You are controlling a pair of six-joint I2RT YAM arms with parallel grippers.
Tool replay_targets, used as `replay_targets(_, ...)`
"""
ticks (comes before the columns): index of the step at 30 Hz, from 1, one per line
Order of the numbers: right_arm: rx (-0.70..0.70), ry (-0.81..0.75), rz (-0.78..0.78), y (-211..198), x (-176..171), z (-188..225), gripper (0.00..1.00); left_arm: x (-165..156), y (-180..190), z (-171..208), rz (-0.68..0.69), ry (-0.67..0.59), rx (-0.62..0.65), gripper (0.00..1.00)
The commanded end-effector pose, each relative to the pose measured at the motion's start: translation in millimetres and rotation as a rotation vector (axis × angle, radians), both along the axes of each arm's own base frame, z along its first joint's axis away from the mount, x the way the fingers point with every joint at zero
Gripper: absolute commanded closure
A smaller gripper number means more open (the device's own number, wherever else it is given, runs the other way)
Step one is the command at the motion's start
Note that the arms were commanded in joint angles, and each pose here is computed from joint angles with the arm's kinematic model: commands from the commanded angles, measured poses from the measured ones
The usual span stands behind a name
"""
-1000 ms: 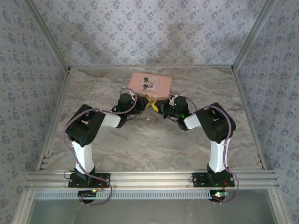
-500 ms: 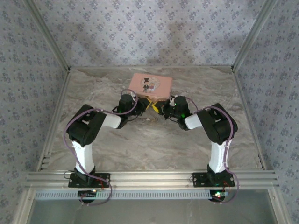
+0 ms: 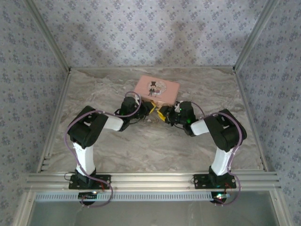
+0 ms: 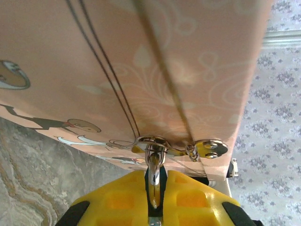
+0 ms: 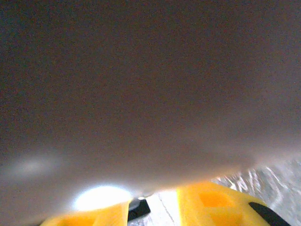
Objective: Unlock the padlock with the key
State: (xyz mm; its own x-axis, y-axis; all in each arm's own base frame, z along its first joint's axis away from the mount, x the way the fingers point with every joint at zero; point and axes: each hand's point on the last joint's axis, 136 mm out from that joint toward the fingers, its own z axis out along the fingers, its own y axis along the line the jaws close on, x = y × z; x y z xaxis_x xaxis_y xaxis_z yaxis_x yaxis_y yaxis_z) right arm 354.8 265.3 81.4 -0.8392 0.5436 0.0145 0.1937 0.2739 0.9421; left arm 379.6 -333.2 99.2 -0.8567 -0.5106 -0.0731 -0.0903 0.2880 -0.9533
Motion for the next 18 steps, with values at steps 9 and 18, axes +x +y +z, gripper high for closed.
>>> replay_targets(9, -0.321, -0.096, 0.162, -31, -58, 1, 0.63, -22, -23, 22, -0.151, -0.052, -0.073, 1.0)
replay_targets(18, -0.648, -0.255, 0.244, -50, -62, 37, 0.65, -22, -23, 20, -0.15, -0.043, -0.072, 1.0)
